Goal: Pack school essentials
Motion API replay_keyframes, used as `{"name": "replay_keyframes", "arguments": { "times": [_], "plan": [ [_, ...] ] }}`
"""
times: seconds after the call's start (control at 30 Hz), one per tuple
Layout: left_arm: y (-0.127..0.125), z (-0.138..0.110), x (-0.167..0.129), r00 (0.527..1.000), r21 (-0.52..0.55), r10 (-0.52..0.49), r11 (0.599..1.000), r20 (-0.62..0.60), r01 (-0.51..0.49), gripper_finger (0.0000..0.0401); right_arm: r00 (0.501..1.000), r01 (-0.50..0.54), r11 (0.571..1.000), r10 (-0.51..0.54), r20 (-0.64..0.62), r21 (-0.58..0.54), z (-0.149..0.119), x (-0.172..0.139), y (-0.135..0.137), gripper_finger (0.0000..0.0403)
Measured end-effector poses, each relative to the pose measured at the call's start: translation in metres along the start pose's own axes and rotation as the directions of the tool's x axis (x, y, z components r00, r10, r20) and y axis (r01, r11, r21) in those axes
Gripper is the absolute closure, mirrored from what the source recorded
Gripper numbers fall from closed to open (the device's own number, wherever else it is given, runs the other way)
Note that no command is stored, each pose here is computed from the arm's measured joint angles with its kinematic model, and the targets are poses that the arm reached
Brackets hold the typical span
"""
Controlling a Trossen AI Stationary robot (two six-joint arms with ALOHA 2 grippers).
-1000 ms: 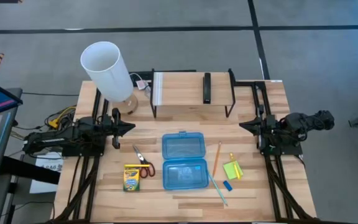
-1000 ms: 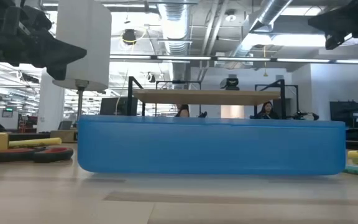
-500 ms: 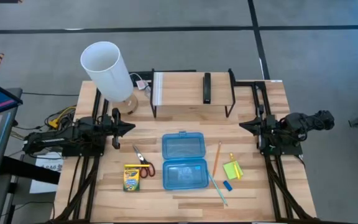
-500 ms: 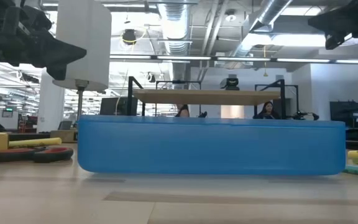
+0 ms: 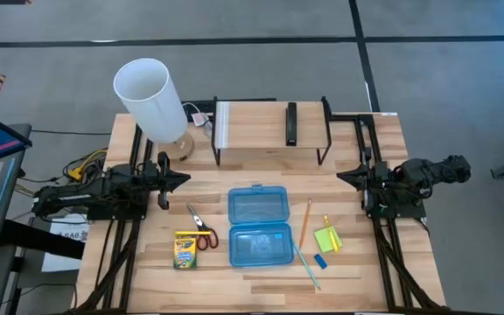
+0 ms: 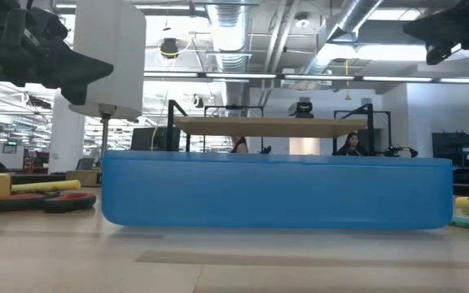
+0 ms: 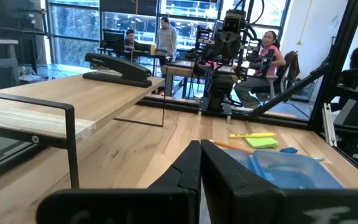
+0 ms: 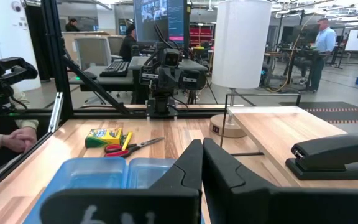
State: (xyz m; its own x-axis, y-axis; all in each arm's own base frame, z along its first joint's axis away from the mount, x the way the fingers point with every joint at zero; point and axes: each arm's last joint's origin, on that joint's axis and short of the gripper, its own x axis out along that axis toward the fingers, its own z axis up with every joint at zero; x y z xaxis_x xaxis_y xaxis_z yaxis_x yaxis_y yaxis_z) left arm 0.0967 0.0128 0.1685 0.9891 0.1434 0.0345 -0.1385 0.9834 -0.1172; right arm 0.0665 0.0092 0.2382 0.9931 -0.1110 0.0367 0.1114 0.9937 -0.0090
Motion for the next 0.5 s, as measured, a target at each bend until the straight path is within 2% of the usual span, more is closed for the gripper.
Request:
{"name": "replay_keyframes", "arguments": {
  "times": [0.13, 0.33, 0.43, 0.5],
  "plan": [
    [0.0001, 0.0, 0.0, 1.0, 0.0, 0.004, 1.0, 0.0, -0.004, 0.0401, 1.0, 0.0, 1.0, 0.0, 0.004, -0.003, 0.0004, 0.0, 0.0, 0.0376],
    [0.0001, 0.0, 0.0, 1.0, 0.0, 0.003, 1.0, 0.001, -0.003, 0.0401, 1.0, 0.003, 0.997, -0.001, 0.026, -0.072, 0.0027, 0.0, -0.0001, 0.0376],
    [0.0001, 0.0, 0.0, 1.0, 0.0, 0.003, 1.0, 0.001, -0.003, 0.0401, 1.0, 0.003, 0.998, -0.001, 0.031, -0.064, 0.0032, 0.0, -0.0001, 0.0376],
    [0.0001, 0.0002, 0.0, 1.0, 0.0, 0.003, 1.0, 0.003, -0.003, 0.0401, 0.999, 0.002, 1.0, -0.002, 0.046, -0.008, 0.0048, -0.0001, -0.0002, 0.0376]
  ]
}}
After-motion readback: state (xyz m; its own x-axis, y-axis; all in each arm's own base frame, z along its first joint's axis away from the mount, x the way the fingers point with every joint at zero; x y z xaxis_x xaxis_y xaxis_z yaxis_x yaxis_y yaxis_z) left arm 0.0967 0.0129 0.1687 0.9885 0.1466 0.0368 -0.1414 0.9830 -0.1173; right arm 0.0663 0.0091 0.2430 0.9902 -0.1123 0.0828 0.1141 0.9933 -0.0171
